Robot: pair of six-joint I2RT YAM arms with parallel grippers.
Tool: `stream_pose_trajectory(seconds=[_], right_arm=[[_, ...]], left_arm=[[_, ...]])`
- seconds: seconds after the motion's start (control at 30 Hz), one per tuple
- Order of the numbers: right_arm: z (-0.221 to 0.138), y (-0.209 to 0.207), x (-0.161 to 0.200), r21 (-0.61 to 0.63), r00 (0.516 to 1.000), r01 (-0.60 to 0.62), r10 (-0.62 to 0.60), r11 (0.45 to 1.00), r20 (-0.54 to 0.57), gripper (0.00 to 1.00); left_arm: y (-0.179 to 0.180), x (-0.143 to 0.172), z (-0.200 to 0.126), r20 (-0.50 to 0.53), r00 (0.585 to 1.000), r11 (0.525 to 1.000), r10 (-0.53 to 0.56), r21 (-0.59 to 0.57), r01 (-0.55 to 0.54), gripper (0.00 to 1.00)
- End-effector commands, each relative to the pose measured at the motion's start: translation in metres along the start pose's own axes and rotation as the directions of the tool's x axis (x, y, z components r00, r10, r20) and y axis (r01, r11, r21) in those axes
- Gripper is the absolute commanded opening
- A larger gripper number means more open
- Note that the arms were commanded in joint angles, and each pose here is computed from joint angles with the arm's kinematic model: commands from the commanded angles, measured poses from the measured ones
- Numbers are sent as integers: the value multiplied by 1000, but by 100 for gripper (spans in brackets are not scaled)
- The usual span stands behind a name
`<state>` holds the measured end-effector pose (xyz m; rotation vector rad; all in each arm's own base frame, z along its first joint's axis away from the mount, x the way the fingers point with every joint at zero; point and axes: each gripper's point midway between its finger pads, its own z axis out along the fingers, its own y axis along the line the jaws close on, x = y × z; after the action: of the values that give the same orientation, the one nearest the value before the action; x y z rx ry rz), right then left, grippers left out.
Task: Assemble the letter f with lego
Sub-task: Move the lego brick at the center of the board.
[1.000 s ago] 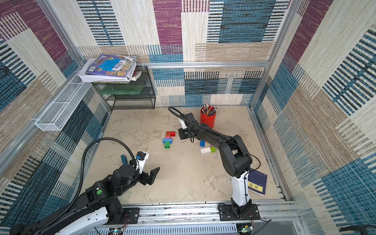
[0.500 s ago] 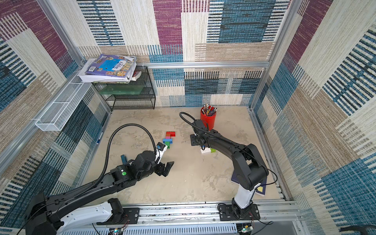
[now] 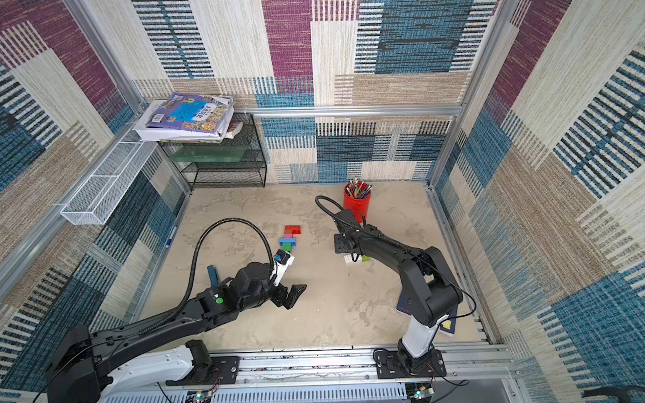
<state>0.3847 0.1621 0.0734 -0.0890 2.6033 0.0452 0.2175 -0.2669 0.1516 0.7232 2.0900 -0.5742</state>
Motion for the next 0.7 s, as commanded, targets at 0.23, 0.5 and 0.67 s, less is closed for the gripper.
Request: stream_pose_trajectory(seconds=[0.23, 0.5, 0.67], right_arm=[[16, 1, -7, 0, 1000, -11, 11, 1000, -3, 59], [29, 2, -9, 3, 1000, 2, -2, 1000, -28, 52], [33, 2, -6, 2, 999, 28, -28, 1000, -45, 42]], left_arm=[[0, -5, -6, 43, 999, 1000, -30, 7, 29, 99], [3, 2, -7, 26, 999, 999, -36, -5, 36, 99], [6, 2, -10, 34, 999, 999, -39, -15, 40, 99]])
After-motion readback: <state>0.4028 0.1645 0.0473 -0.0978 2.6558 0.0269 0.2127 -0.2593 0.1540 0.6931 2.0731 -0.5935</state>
